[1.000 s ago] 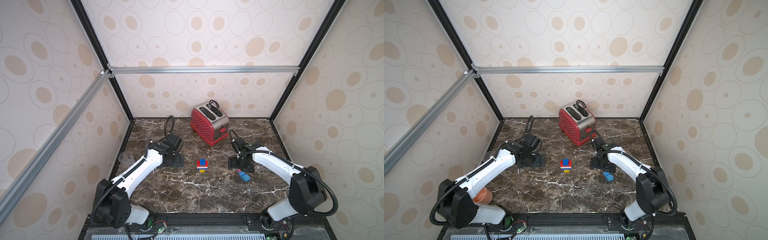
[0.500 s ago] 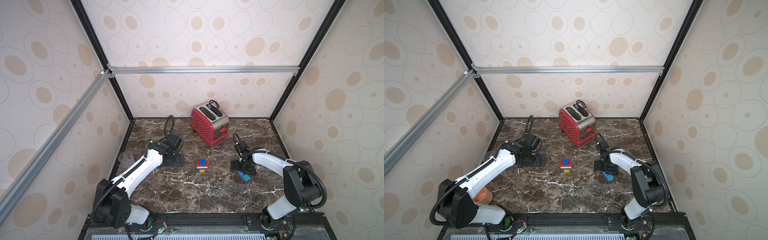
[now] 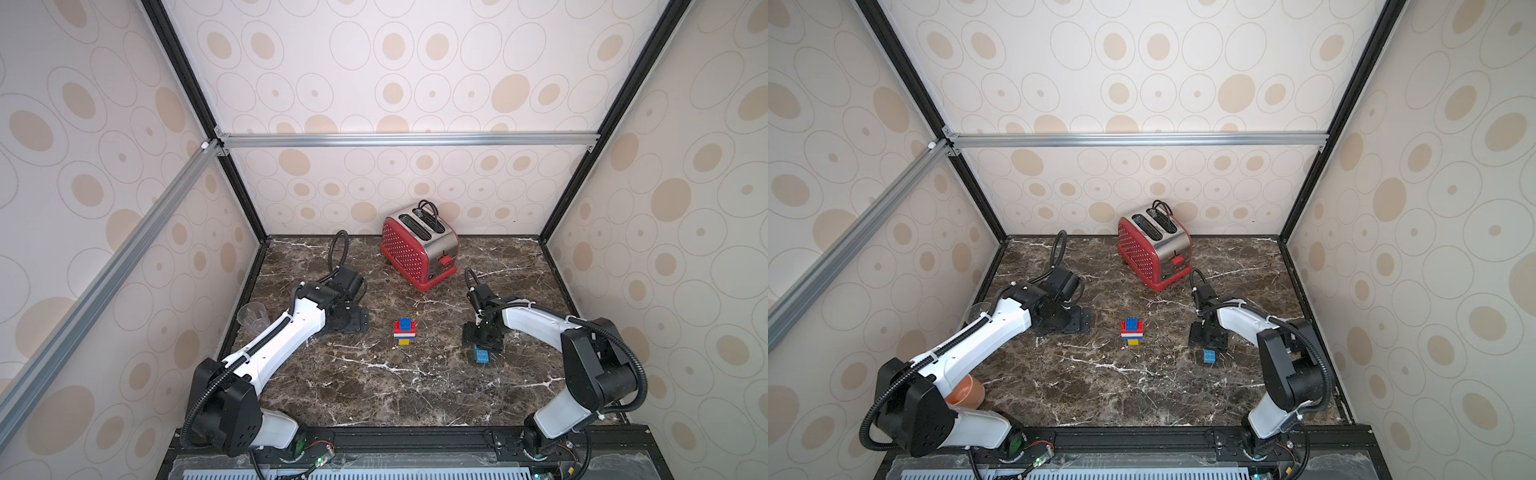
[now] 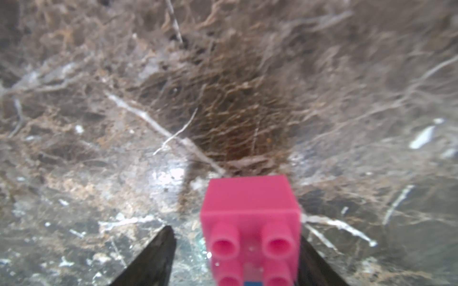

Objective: Assemble a carrot with lego
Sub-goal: Pick up the lego brick from the center of the board.

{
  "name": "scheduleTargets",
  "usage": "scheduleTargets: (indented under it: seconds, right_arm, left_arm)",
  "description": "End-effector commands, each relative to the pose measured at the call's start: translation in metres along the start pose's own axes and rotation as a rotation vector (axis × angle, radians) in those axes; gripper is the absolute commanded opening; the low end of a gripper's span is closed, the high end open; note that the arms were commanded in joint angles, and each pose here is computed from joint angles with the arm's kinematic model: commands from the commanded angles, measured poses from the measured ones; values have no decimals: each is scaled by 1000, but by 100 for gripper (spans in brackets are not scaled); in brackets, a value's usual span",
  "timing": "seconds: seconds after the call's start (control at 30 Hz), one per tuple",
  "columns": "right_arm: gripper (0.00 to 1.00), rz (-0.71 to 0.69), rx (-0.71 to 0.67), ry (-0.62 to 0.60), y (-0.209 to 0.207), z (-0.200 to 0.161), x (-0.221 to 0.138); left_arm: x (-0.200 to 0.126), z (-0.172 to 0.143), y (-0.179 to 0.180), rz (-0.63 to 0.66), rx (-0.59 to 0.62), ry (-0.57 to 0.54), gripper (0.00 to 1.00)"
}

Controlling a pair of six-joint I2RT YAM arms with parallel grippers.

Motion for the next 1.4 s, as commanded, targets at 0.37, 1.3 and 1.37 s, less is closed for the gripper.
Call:
scheduleTargets:
  seconds: [0.37, 1.3, 1.37]
  right_arm:
    - [49, -93, -14, -30, -3, 2, 0]
    - [8, 18, -883, -81, 138, -11, -114]
    - [6, 33, -952, -78, 151, -12, -122]
  left_arm:
    - [-2, -1, 5, 10, -37, -6, 99]
    - [2, -1, 5, 12, -32, -19, 99]
    - [2, -1, 7, 13, -35, -20, 99]
Point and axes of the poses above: each gripper's point midway between its finger pads, its own x axis out along the fingers, its own y axis along the line the jaws close on, z = x × y, the point moved 8 cm from there along -x, back along the fingers, and after that the axes turned 4 degrees about x, right-handed, at the moved point
